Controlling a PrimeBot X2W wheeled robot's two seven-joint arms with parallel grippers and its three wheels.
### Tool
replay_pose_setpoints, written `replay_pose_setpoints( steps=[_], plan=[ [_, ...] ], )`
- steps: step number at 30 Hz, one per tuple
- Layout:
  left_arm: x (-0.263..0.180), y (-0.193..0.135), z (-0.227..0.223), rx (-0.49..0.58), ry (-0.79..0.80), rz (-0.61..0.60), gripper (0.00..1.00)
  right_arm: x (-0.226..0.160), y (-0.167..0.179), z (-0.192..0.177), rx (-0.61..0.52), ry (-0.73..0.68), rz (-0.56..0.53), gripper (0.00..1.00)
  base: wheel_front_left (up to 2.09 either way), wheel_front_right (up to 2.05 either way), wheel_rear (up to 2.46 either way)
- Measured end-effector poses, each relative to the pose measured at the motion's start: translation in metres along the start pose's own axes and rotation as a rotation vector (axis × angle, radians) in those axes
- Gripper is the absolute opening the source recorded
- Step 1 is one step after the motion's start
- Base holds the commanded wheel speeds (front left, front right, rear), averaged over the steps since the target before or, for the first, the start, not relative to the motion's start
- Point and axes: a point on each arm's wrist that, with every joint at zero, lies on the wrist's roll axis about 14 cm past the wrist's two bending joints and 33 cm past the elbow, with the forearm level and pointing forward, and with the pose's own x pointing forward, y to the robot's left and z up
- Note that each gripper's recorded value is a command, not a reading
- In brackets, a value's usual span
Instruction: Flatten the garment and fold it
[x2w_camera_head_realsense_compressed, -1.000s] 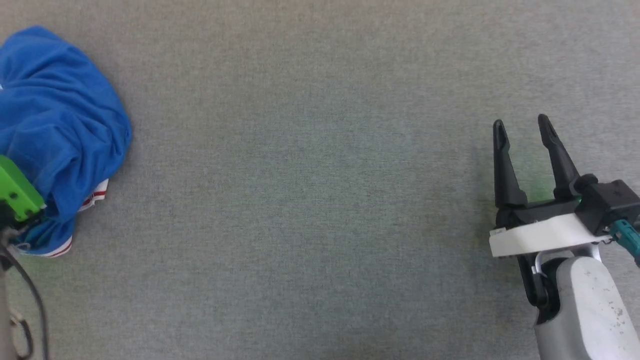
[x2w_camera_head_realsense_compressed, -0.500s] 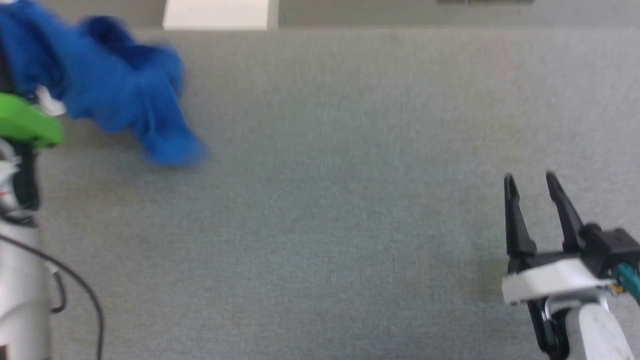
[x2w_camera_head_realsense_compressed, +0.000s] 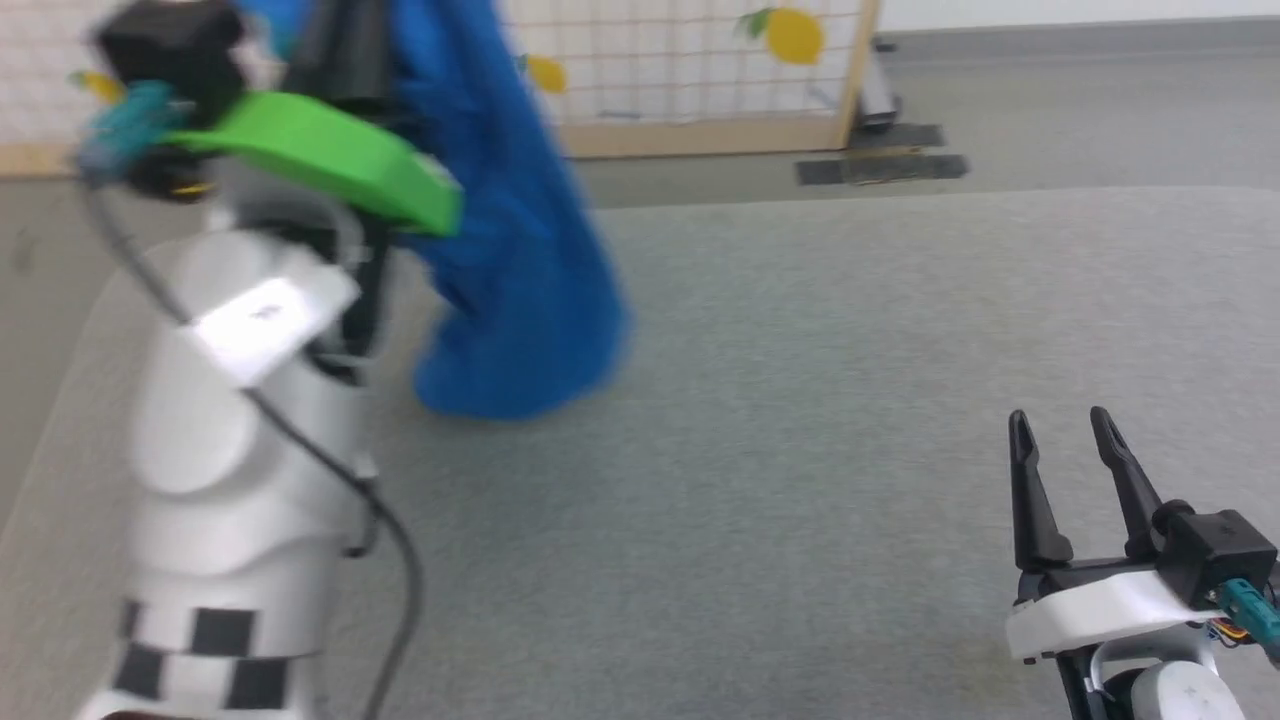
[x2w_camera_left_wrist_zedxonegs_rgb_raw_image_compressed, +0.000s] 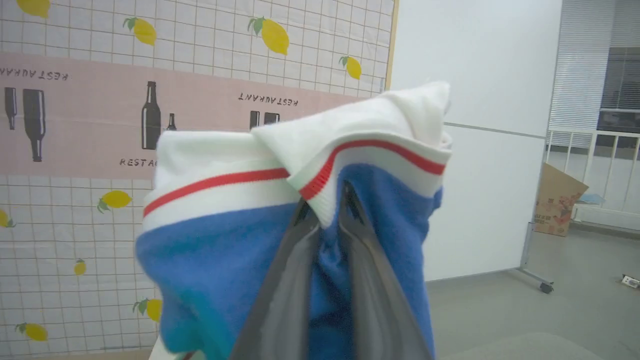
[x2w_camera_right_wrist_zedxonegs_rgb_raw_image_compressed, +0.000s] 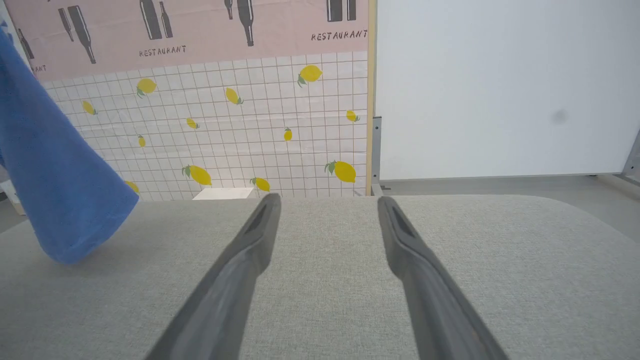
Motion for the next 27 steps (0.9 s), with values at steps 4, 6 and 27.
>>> replay_pose_setpoints(
  steps=[4,6,27],
  plan=[
    [0.014,-0.054,-0.013,-0.083,0.009,-0.111,0.0,-0.013,-0.014,0.007,-0.014,-0.014,-0.044,1.0,0.0,0.0,0.0],
    [0.019,-0.075,-0.021,-0.126,0.019,-0.151,0.0,-0.019,-0.022,0.009,-0.018,-0.017,-0.068,1.0,0.0,0.0,0.0],
    [-0.217,-0.212,-0.296,-0.224,1.363,-0.531,0.0,-0.054,-0.056,0.0,-0.04,0.034,-0.19,1.0,0.0,0.0,0.0]
  ],
)
